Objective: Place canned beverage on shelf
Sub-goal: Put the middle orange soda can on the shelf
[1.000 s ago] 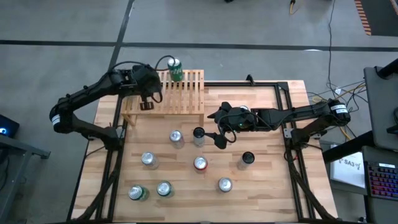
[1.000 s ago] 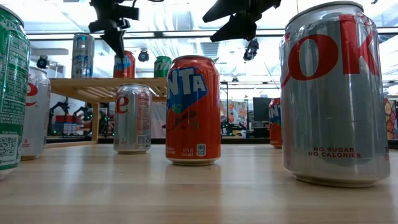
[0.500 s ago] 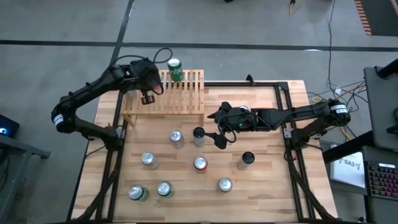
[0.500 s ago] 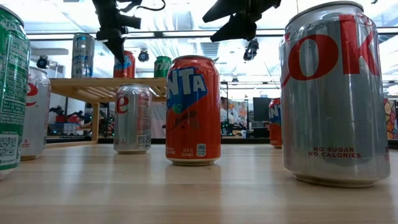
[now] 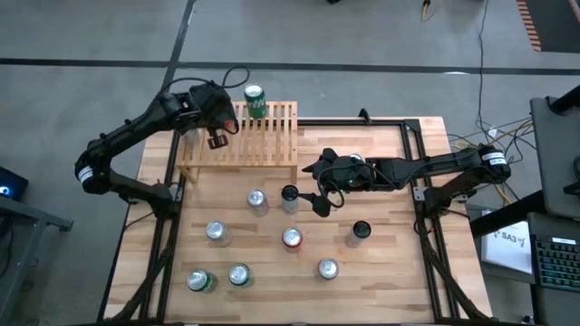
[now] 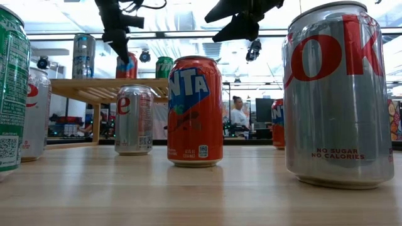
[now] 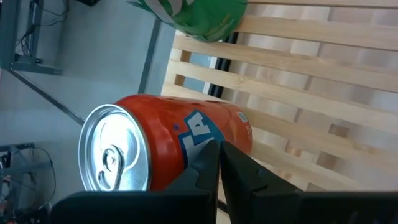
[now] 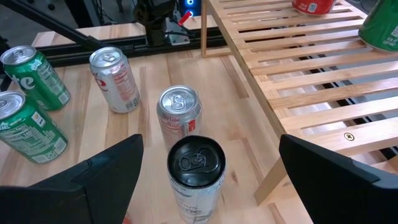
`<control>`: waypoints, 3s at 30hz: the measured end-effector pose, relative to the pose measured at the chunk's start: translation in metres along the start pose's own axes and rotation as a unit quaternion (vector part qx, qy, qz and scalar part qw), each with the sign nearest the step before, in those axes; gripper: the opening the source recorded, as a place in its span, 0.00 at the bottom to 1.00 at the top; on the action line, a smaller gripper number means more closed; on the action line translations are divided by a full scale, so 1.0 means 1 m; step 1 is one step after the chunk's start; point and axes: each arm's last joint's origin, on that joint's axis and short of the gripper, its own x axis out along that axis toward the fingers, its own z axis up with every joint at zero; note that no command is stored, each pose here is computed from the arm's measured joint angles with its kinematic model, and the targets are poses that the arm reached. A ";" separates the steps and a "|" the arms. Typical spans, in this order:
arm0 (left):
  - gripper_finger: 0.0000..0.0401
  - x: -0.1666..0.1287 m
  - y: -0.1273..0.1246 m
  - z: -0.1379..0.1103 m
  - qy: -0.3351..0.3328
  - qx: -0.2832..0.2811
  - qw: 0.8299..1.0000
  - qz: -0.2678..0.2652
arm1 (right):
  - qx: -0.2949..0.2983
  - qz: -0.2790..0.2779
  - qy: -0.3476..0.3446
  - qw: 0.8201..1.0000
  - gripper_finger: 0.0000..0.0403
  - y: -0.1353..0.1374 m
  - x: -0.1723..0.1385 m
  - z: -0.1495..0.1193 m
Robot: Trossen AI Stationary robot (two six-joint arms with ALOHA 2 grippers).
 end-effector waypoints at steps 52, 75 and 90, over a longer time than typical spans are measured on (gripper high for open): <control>0.00 -0.077 0.017 -0.031 -0.237 -0.142 0.956 -0.095 | 0.006 0.000 0.000 1.000 0.90 0.000 0.000 0.000; 0.00 -0.010 -0.002 -0.030 -0.097 -0.225 0.969 0.019 | 0.009 0.000 -0.001 1.000 0.90 0.000 0.000 0.000; 0.00 0.005 -0.003 -0.024 -0.053 -0.202 0.977 0.046 | 0.008 0.000 -0.001 1.000 0.90 0.000 0.000 0.000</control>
